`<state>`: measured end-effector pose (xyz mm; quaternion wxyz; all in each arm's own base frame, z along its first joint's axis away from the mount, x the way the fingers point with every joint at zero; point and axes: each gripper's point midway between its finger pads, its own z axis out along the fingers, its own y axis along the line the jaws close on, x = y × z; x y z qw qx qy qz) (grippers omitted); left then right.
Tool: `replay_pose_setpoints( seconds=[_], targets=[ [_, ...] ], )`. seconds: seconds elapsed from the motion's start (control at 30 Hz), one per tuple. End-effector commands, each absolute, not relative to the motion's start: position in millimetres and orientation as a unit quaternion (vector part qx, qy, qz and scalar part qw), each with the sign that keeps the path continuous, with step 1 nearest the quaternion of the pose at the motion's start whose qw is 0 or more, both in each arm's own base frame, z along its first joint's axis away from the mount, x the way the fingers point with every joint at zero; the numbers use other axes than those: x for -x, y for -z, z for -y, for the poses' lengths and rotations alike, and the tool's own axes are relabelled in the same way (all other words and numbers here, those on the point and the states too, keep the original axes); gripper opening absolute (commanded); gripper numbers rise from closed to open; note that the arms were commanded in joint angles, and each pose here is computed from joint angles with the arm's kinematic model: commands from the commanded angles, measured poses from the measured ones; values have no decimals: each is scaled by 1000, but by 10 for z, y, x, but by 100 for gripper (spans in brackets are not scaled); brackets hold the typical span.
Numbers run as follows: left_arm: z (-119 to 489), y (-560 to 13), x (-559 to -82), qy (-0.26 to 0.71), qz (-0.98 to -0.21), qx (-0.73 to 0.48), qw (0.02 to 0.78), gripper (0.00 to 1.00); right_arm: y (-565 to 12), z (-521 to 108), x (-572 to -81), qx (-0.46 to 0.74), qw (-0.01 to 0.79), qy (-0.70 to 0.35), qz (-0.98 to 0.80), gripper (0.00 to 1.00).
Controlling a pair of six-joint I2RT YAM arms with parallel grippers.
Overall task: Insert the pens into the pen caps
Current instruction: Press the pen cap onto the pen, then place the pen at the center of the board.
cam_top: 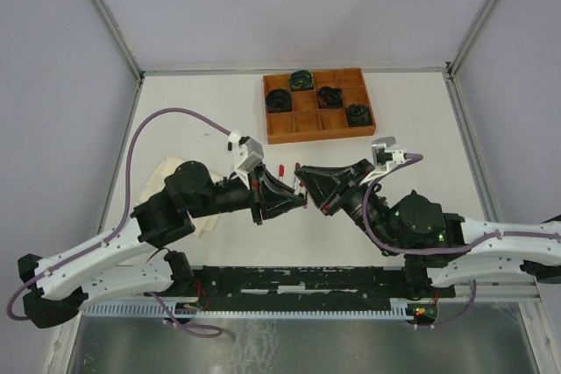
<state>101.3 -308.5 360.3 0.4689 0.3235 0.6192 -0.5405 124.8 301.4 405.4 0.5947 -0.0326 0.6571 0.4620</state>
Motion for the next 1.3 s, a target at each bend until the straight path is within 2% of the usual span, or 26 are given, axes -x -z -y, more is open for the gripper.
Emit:
replay_pose_setpoints(
  seconds=[0.0,0.17,0.3,0.53,0.93,1.07,1.27],
  targets=[
    [2805,-4530,-1359,539,-511,-231,628,3,-3769,-3185,-871,187,570,-442,-667,24],
    [2792,-4267,-1412,521,-537,-229,622,3,-3814,-3049,-882,193,579,-441,-658,41],
    [2746,-4163,-1413,518,-544,-223,622,3,-3659,-2925,-874,196,571,-437,-667,47],
    [2687,-4164,-1298,525,-533,-239,618,3,-3370,-2654,-946,196,572,-405,-686,49],
    [2807,-4307,-794,578,-471,-356,564,3,-2878,-2386,-1209,184,583,-268,-744,51],
    [2839,-4334,-715,588,-459,-373,551,3,-2670,-2353,-1325,179,552,-217,-785,51],
    [2872,-4310,-725,589,-463,-375,546,3,-2348,-2224,-1597,118,481,-232,-837,52]
  ],
)
